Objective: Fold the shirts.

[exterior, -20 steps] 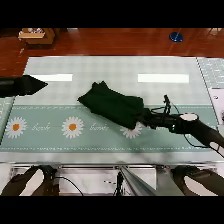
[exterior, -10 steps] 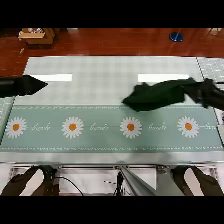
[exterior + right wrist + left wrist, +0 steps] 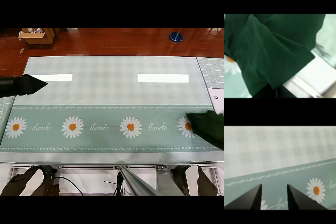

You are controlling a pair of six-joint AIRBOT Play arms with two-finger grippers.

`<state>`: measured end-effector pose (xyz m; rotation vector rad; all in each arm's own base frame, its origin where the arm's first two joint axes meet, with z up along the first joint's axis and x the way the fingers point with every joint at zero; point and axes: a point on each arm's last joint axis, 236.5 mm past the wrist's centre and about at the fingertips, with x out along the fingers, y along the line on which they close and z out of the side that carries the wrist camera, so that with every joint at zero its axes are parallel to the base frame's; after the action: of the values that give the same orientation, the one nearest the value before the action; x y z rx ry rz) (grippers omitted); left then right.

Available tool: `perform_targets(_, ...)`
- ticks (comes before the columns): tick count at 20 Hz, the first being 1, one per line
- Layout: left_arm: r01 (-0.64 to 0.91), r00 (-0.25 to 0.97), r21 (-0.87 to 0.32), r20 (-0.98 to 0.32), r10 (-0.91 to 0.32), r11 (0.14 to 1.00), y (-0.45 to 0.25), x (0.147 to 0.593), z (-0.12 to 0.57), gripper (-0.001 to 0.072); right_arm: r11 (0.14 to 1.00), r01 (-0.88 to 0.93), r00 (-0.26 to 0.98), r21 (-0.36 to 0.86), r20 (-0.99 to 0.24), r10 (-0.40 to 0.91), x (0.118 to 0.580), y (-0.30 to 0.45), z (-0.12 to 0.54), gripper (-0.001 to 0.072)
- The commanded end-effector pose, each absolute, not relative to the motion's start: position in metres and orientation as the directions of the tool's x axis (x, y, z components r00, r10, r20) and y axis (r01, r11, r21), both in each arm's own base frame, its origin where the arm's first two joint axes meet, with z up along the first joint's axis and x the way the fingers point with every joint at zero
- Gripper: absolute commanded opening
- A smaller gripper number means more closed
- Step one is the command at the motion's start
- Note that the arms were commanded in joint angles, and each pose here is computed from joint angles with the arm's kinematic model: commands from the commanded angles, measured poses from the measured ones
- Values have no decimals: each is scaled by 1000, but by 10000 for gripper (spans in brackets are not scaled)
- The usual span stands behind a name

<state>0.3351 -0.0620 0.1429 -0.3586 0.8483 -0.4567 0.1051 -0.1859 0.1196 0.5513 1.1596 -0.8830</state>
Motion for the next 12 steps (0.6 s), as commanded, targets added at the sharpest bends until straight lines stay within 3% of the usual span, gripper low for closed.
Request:
perform_targets(1,233,602,-468,-620,-504,853,-58,341,146,407,374,866,-184,-332,-907,-379,24,-204,130,18)
perform_targets(9,147,774,-378,-532,-345,914,-20,382,166,407,331,761,-507,-557,-830,-231,-56,-164,90,19)
perform_targets(12,116,792,-311,-544,-277,943,-3,387,163,406,344,719,-565,-604,-796,-218,-77,-148,66,49)
